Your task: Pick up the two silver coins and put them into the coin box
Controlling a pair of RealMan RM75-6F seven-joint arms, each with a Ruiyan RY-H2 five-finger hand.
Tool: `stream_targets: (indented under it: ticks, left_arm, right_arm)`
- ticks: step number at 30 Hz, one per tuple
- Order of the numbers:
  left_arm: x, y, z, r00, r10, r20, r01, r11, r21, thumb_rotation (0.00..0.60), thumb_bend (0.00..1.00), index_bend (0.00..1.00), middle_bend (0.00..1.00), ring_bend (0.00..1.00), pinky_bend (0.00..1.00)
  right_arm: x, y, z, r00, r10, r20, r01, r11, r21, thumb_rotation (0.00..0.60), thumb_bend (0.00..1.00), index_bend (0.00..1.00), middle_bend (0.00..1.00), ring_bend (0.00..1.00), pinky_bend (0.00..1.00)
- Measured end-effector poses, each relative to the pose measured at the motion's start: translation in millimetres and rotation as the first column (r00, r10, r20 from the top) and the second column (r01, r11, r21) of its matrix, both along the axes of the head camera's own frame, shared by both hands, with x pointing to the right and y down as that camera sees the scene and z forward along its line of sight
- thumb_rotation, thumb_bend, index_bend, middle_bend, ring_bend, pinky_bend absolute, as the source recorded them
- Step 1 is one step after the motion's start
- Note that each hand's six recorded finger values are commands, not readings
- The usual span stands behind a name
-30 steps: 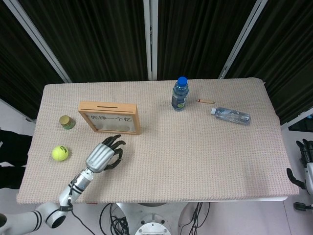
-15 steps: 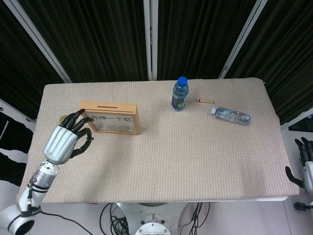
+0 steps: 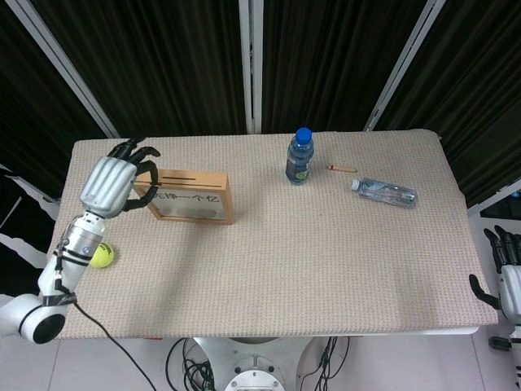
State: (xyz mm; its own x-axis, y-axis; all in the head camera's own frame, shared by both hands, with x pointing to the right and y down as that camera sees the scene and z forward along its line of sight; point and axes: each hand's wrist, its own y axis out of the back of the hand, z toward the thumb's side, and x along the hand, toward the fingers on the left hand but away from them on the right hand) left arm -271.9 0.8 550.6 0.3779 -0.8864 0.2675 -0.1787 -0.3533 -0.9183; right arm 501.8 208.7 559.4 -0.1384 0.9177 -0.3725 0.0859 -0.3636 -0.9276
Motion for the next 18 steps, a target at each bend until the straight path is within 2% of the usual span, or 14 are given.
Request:
stream_targets:
  ticks: [4,7,11,18]
  left_arm:
    - [14.3,-19.9,12.7,1.0,-0.003,0.017,0.004,0.999,-0.048,0.6,0.43,0.63,0.27,0.08,0.21]
    - [16.3,-24.8,22.3,0.999,-0.025,0.026,0.027,0.996,-0.083,0.6,0.43,0.63,0.27,0.08,0.21]
    - [17.1,-27.8,33.1,0.997,-0.068,0.022,0.071,0.989,-0.131,0.6,0.43,0.64,0.27,0.08,0.21]
    - [14.8,-26.2,42.6,0.993,-0.11,0.042,0.115,0.978,-0.173,0.6,0.43,0.64,0.27,0.08,0.2]
  right_arm:
    - [2.9,1.0,0.6,1.0,0.006,-0.001,-0.006,1.0,-0.004,0.6,0.3,0.0,0.0,0.0,0.0]
    - [5.4,1.5,0.1,1.0,0.012,0.0,-0.012,1.0,-0.002,0.6,0.3,0.0,0.0,0.0,0.0]
    - [8.1,2.0,-0.2,1.0,0.017,0.003,-0.017,1.0,0.002,0.6,0.3,0.0,0.0,0.0,0.0]
    - [10.4,2.0,-0.9,1.0,0.019,0.006,-0.019,1.0,0.005,0.6,0.3,0.0,0.0,0.0,0.0]
